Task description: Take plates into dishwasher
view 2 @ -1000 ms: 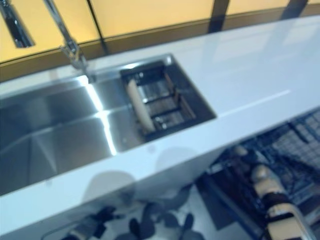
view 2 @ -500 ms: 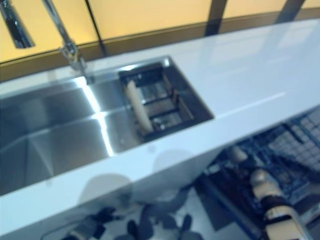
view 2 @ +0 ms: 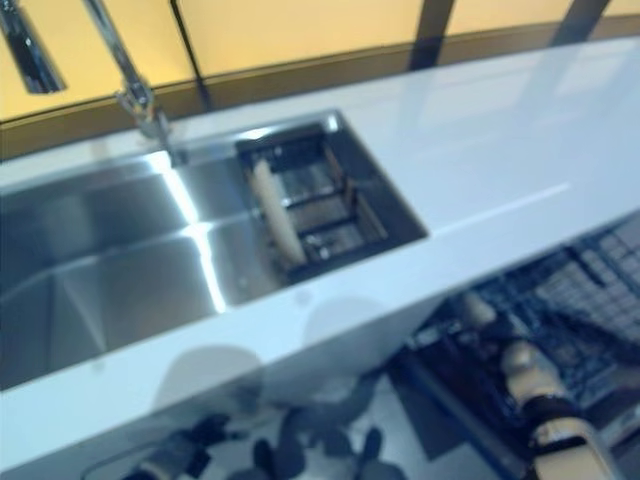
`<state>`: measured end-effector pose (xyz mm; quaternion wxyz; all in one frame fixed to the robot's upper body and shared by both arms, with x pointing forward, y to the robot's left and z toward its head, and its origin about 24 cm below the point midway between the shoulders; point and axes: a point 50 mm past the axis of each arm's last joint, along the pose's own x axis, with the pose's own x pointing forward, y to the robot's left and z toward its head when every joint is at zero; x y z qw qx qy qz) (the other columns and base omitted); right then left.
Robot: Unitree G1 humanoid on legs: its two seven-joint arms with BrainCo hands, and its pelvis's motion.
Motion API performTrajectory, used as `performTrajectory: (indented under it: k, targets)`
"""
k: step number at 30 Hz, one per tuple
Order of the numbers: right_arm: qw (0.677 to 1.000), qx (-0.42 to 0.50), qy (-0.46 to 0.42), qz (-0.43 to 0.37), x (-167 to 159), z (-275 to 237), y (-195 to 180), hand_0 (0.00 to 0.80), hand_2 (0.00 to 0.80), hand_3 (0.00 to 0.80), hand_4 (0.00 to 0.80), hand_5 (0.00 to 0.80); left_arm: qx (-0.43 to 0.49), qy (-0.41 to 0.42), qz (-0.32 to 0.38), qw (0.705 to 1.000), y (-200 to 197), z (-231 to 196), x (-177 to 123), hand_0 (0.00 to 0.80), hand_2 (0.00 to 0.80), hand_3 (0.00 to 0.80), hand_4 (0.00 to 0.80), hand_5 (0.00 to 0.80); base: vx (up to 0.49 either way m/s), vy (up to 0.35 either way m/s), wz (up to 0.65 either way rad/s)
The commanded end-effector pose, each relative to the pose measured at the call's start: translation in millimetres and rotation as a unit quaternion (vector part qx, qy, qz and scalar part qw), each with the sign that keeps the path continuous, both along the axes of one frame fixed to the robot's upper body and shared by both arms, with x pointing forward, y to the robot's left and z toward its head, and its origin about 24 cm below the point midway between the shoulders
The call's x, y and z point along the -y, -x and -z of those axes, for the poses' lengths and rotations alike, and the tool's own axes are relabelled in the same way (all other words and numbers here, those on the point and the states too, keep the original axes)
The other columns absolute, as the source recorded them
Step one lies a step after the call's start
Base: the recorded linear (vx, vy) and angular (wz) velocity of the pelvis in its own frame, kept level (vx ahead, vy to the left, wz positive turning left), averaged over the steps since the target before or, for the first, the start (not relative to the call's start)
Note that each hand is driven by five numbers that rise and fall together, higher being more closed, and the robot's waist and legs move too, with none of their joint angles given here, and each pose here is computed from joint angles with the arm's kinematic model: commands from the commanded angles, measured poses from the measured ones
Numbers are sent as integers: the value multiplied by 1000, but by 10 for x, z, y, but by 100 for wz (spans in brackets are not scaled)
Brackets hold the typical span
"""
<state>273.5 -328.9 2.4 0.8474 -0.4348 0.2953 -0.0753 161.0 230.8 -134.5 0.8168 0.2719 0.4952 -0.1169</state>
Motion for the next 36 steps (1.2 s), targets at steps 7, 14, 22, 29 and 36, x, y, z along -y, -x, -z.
performTrajectory:
  k: [7,14,22,29,36]
  targets:
    - [996,91,-14,-15,-126,-330,-110,0,0,0,0,0,39,-27,9,999,-274,-170,-133,0,0,0,0,0,0,0,0]
    - [990,138,17,15,127,-544,15,0,0,0,0,0,37,-31,-5,999,-175,-150,-209,0,0,0,0,0,0,0,0]
    - [988,152,30,29,250,-652,111,0,0,0,0,0,36,-32,-16,999,-146,-146,-236,0,0,0,0,0,0,1,-1]
    - [985,163,41,42,342,-728,170,0,0,0,0,0,36,-32,-21,999,-133,-145,-242,0,0,0,0,0,1,15,-8]
    - [984,167,42,48,386,-767,212,0,0,0,0,0,37,-34,-26,998,-127,-151,-262,0,0,0,0,0,0,0,0]
